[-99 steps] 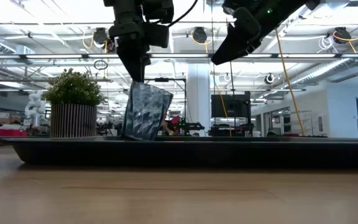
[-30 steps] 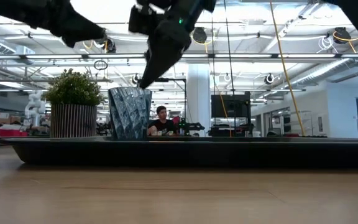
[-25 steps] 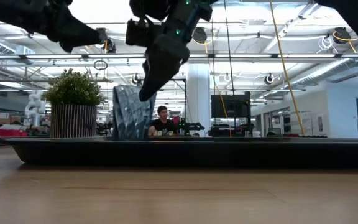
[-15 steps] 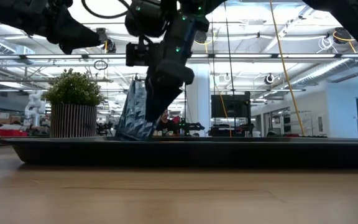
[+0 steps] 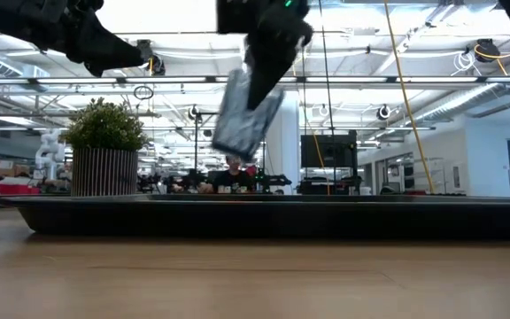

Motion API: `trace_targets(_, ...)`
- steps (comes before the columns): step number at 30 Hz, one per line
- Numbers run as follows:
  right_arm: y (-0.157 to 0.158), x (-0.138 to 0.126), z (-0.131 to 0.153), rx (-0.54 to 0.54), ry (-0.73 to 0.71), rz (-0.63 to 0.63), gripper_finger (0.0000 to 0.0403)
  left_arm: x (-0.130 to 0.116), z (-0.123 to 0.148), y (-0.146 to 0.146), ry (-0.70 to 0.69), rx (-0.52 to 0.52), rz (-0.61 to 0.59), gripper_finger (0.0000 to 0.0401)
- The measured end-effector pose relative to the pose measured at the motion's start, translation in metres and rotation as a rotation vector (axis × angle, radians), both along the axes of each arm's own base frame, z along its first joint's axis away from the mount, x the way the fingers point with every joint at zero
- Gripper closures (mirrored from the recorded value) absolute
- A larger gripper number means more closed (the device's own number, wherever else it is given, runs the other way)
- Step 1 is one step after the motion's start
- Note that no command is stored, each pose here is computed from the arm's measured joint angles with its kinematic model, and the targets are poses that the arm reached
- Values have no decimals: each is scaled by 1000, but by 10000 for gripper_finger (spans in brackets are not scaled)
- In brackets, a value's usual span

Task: Pick and place plate/cup/fork/spoon on tray
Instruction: Put the blue cup on the black tray

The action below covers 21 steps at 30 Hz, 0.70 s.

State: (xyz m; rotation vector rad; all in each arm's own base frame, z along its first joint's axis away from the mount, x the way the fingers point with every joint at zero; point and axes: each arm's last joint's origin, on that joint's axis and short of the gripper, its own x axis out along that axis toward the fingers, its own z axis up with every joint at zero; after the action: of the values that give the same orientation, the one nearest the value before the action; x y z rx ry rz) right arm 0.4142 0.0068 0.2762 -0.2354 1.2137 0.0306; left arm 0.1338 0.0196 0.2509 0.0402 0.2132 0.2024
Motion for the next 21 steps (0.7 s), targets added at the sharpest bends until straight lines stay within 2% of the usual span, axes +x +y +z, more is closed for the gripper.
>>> trace_targets(3, -2, -15, 13, -3, 27, -72, 402, 0, 0, 0, -1, 3, 0, 265)
trace_targets(7, -8, -36, 12, -3, 98, -169, 402, 0, 2, 0, -12, 2, 0, 265)
trace_targets(14, -17, -76, -9, 19, 197, -315, 402, 0, 3, 0, -26, -23, 5, 265)
trace_targets(21, -29, -116, -30, 73, 166, -413, 402, 0, 4, 0, -28, -17, 5, 265)
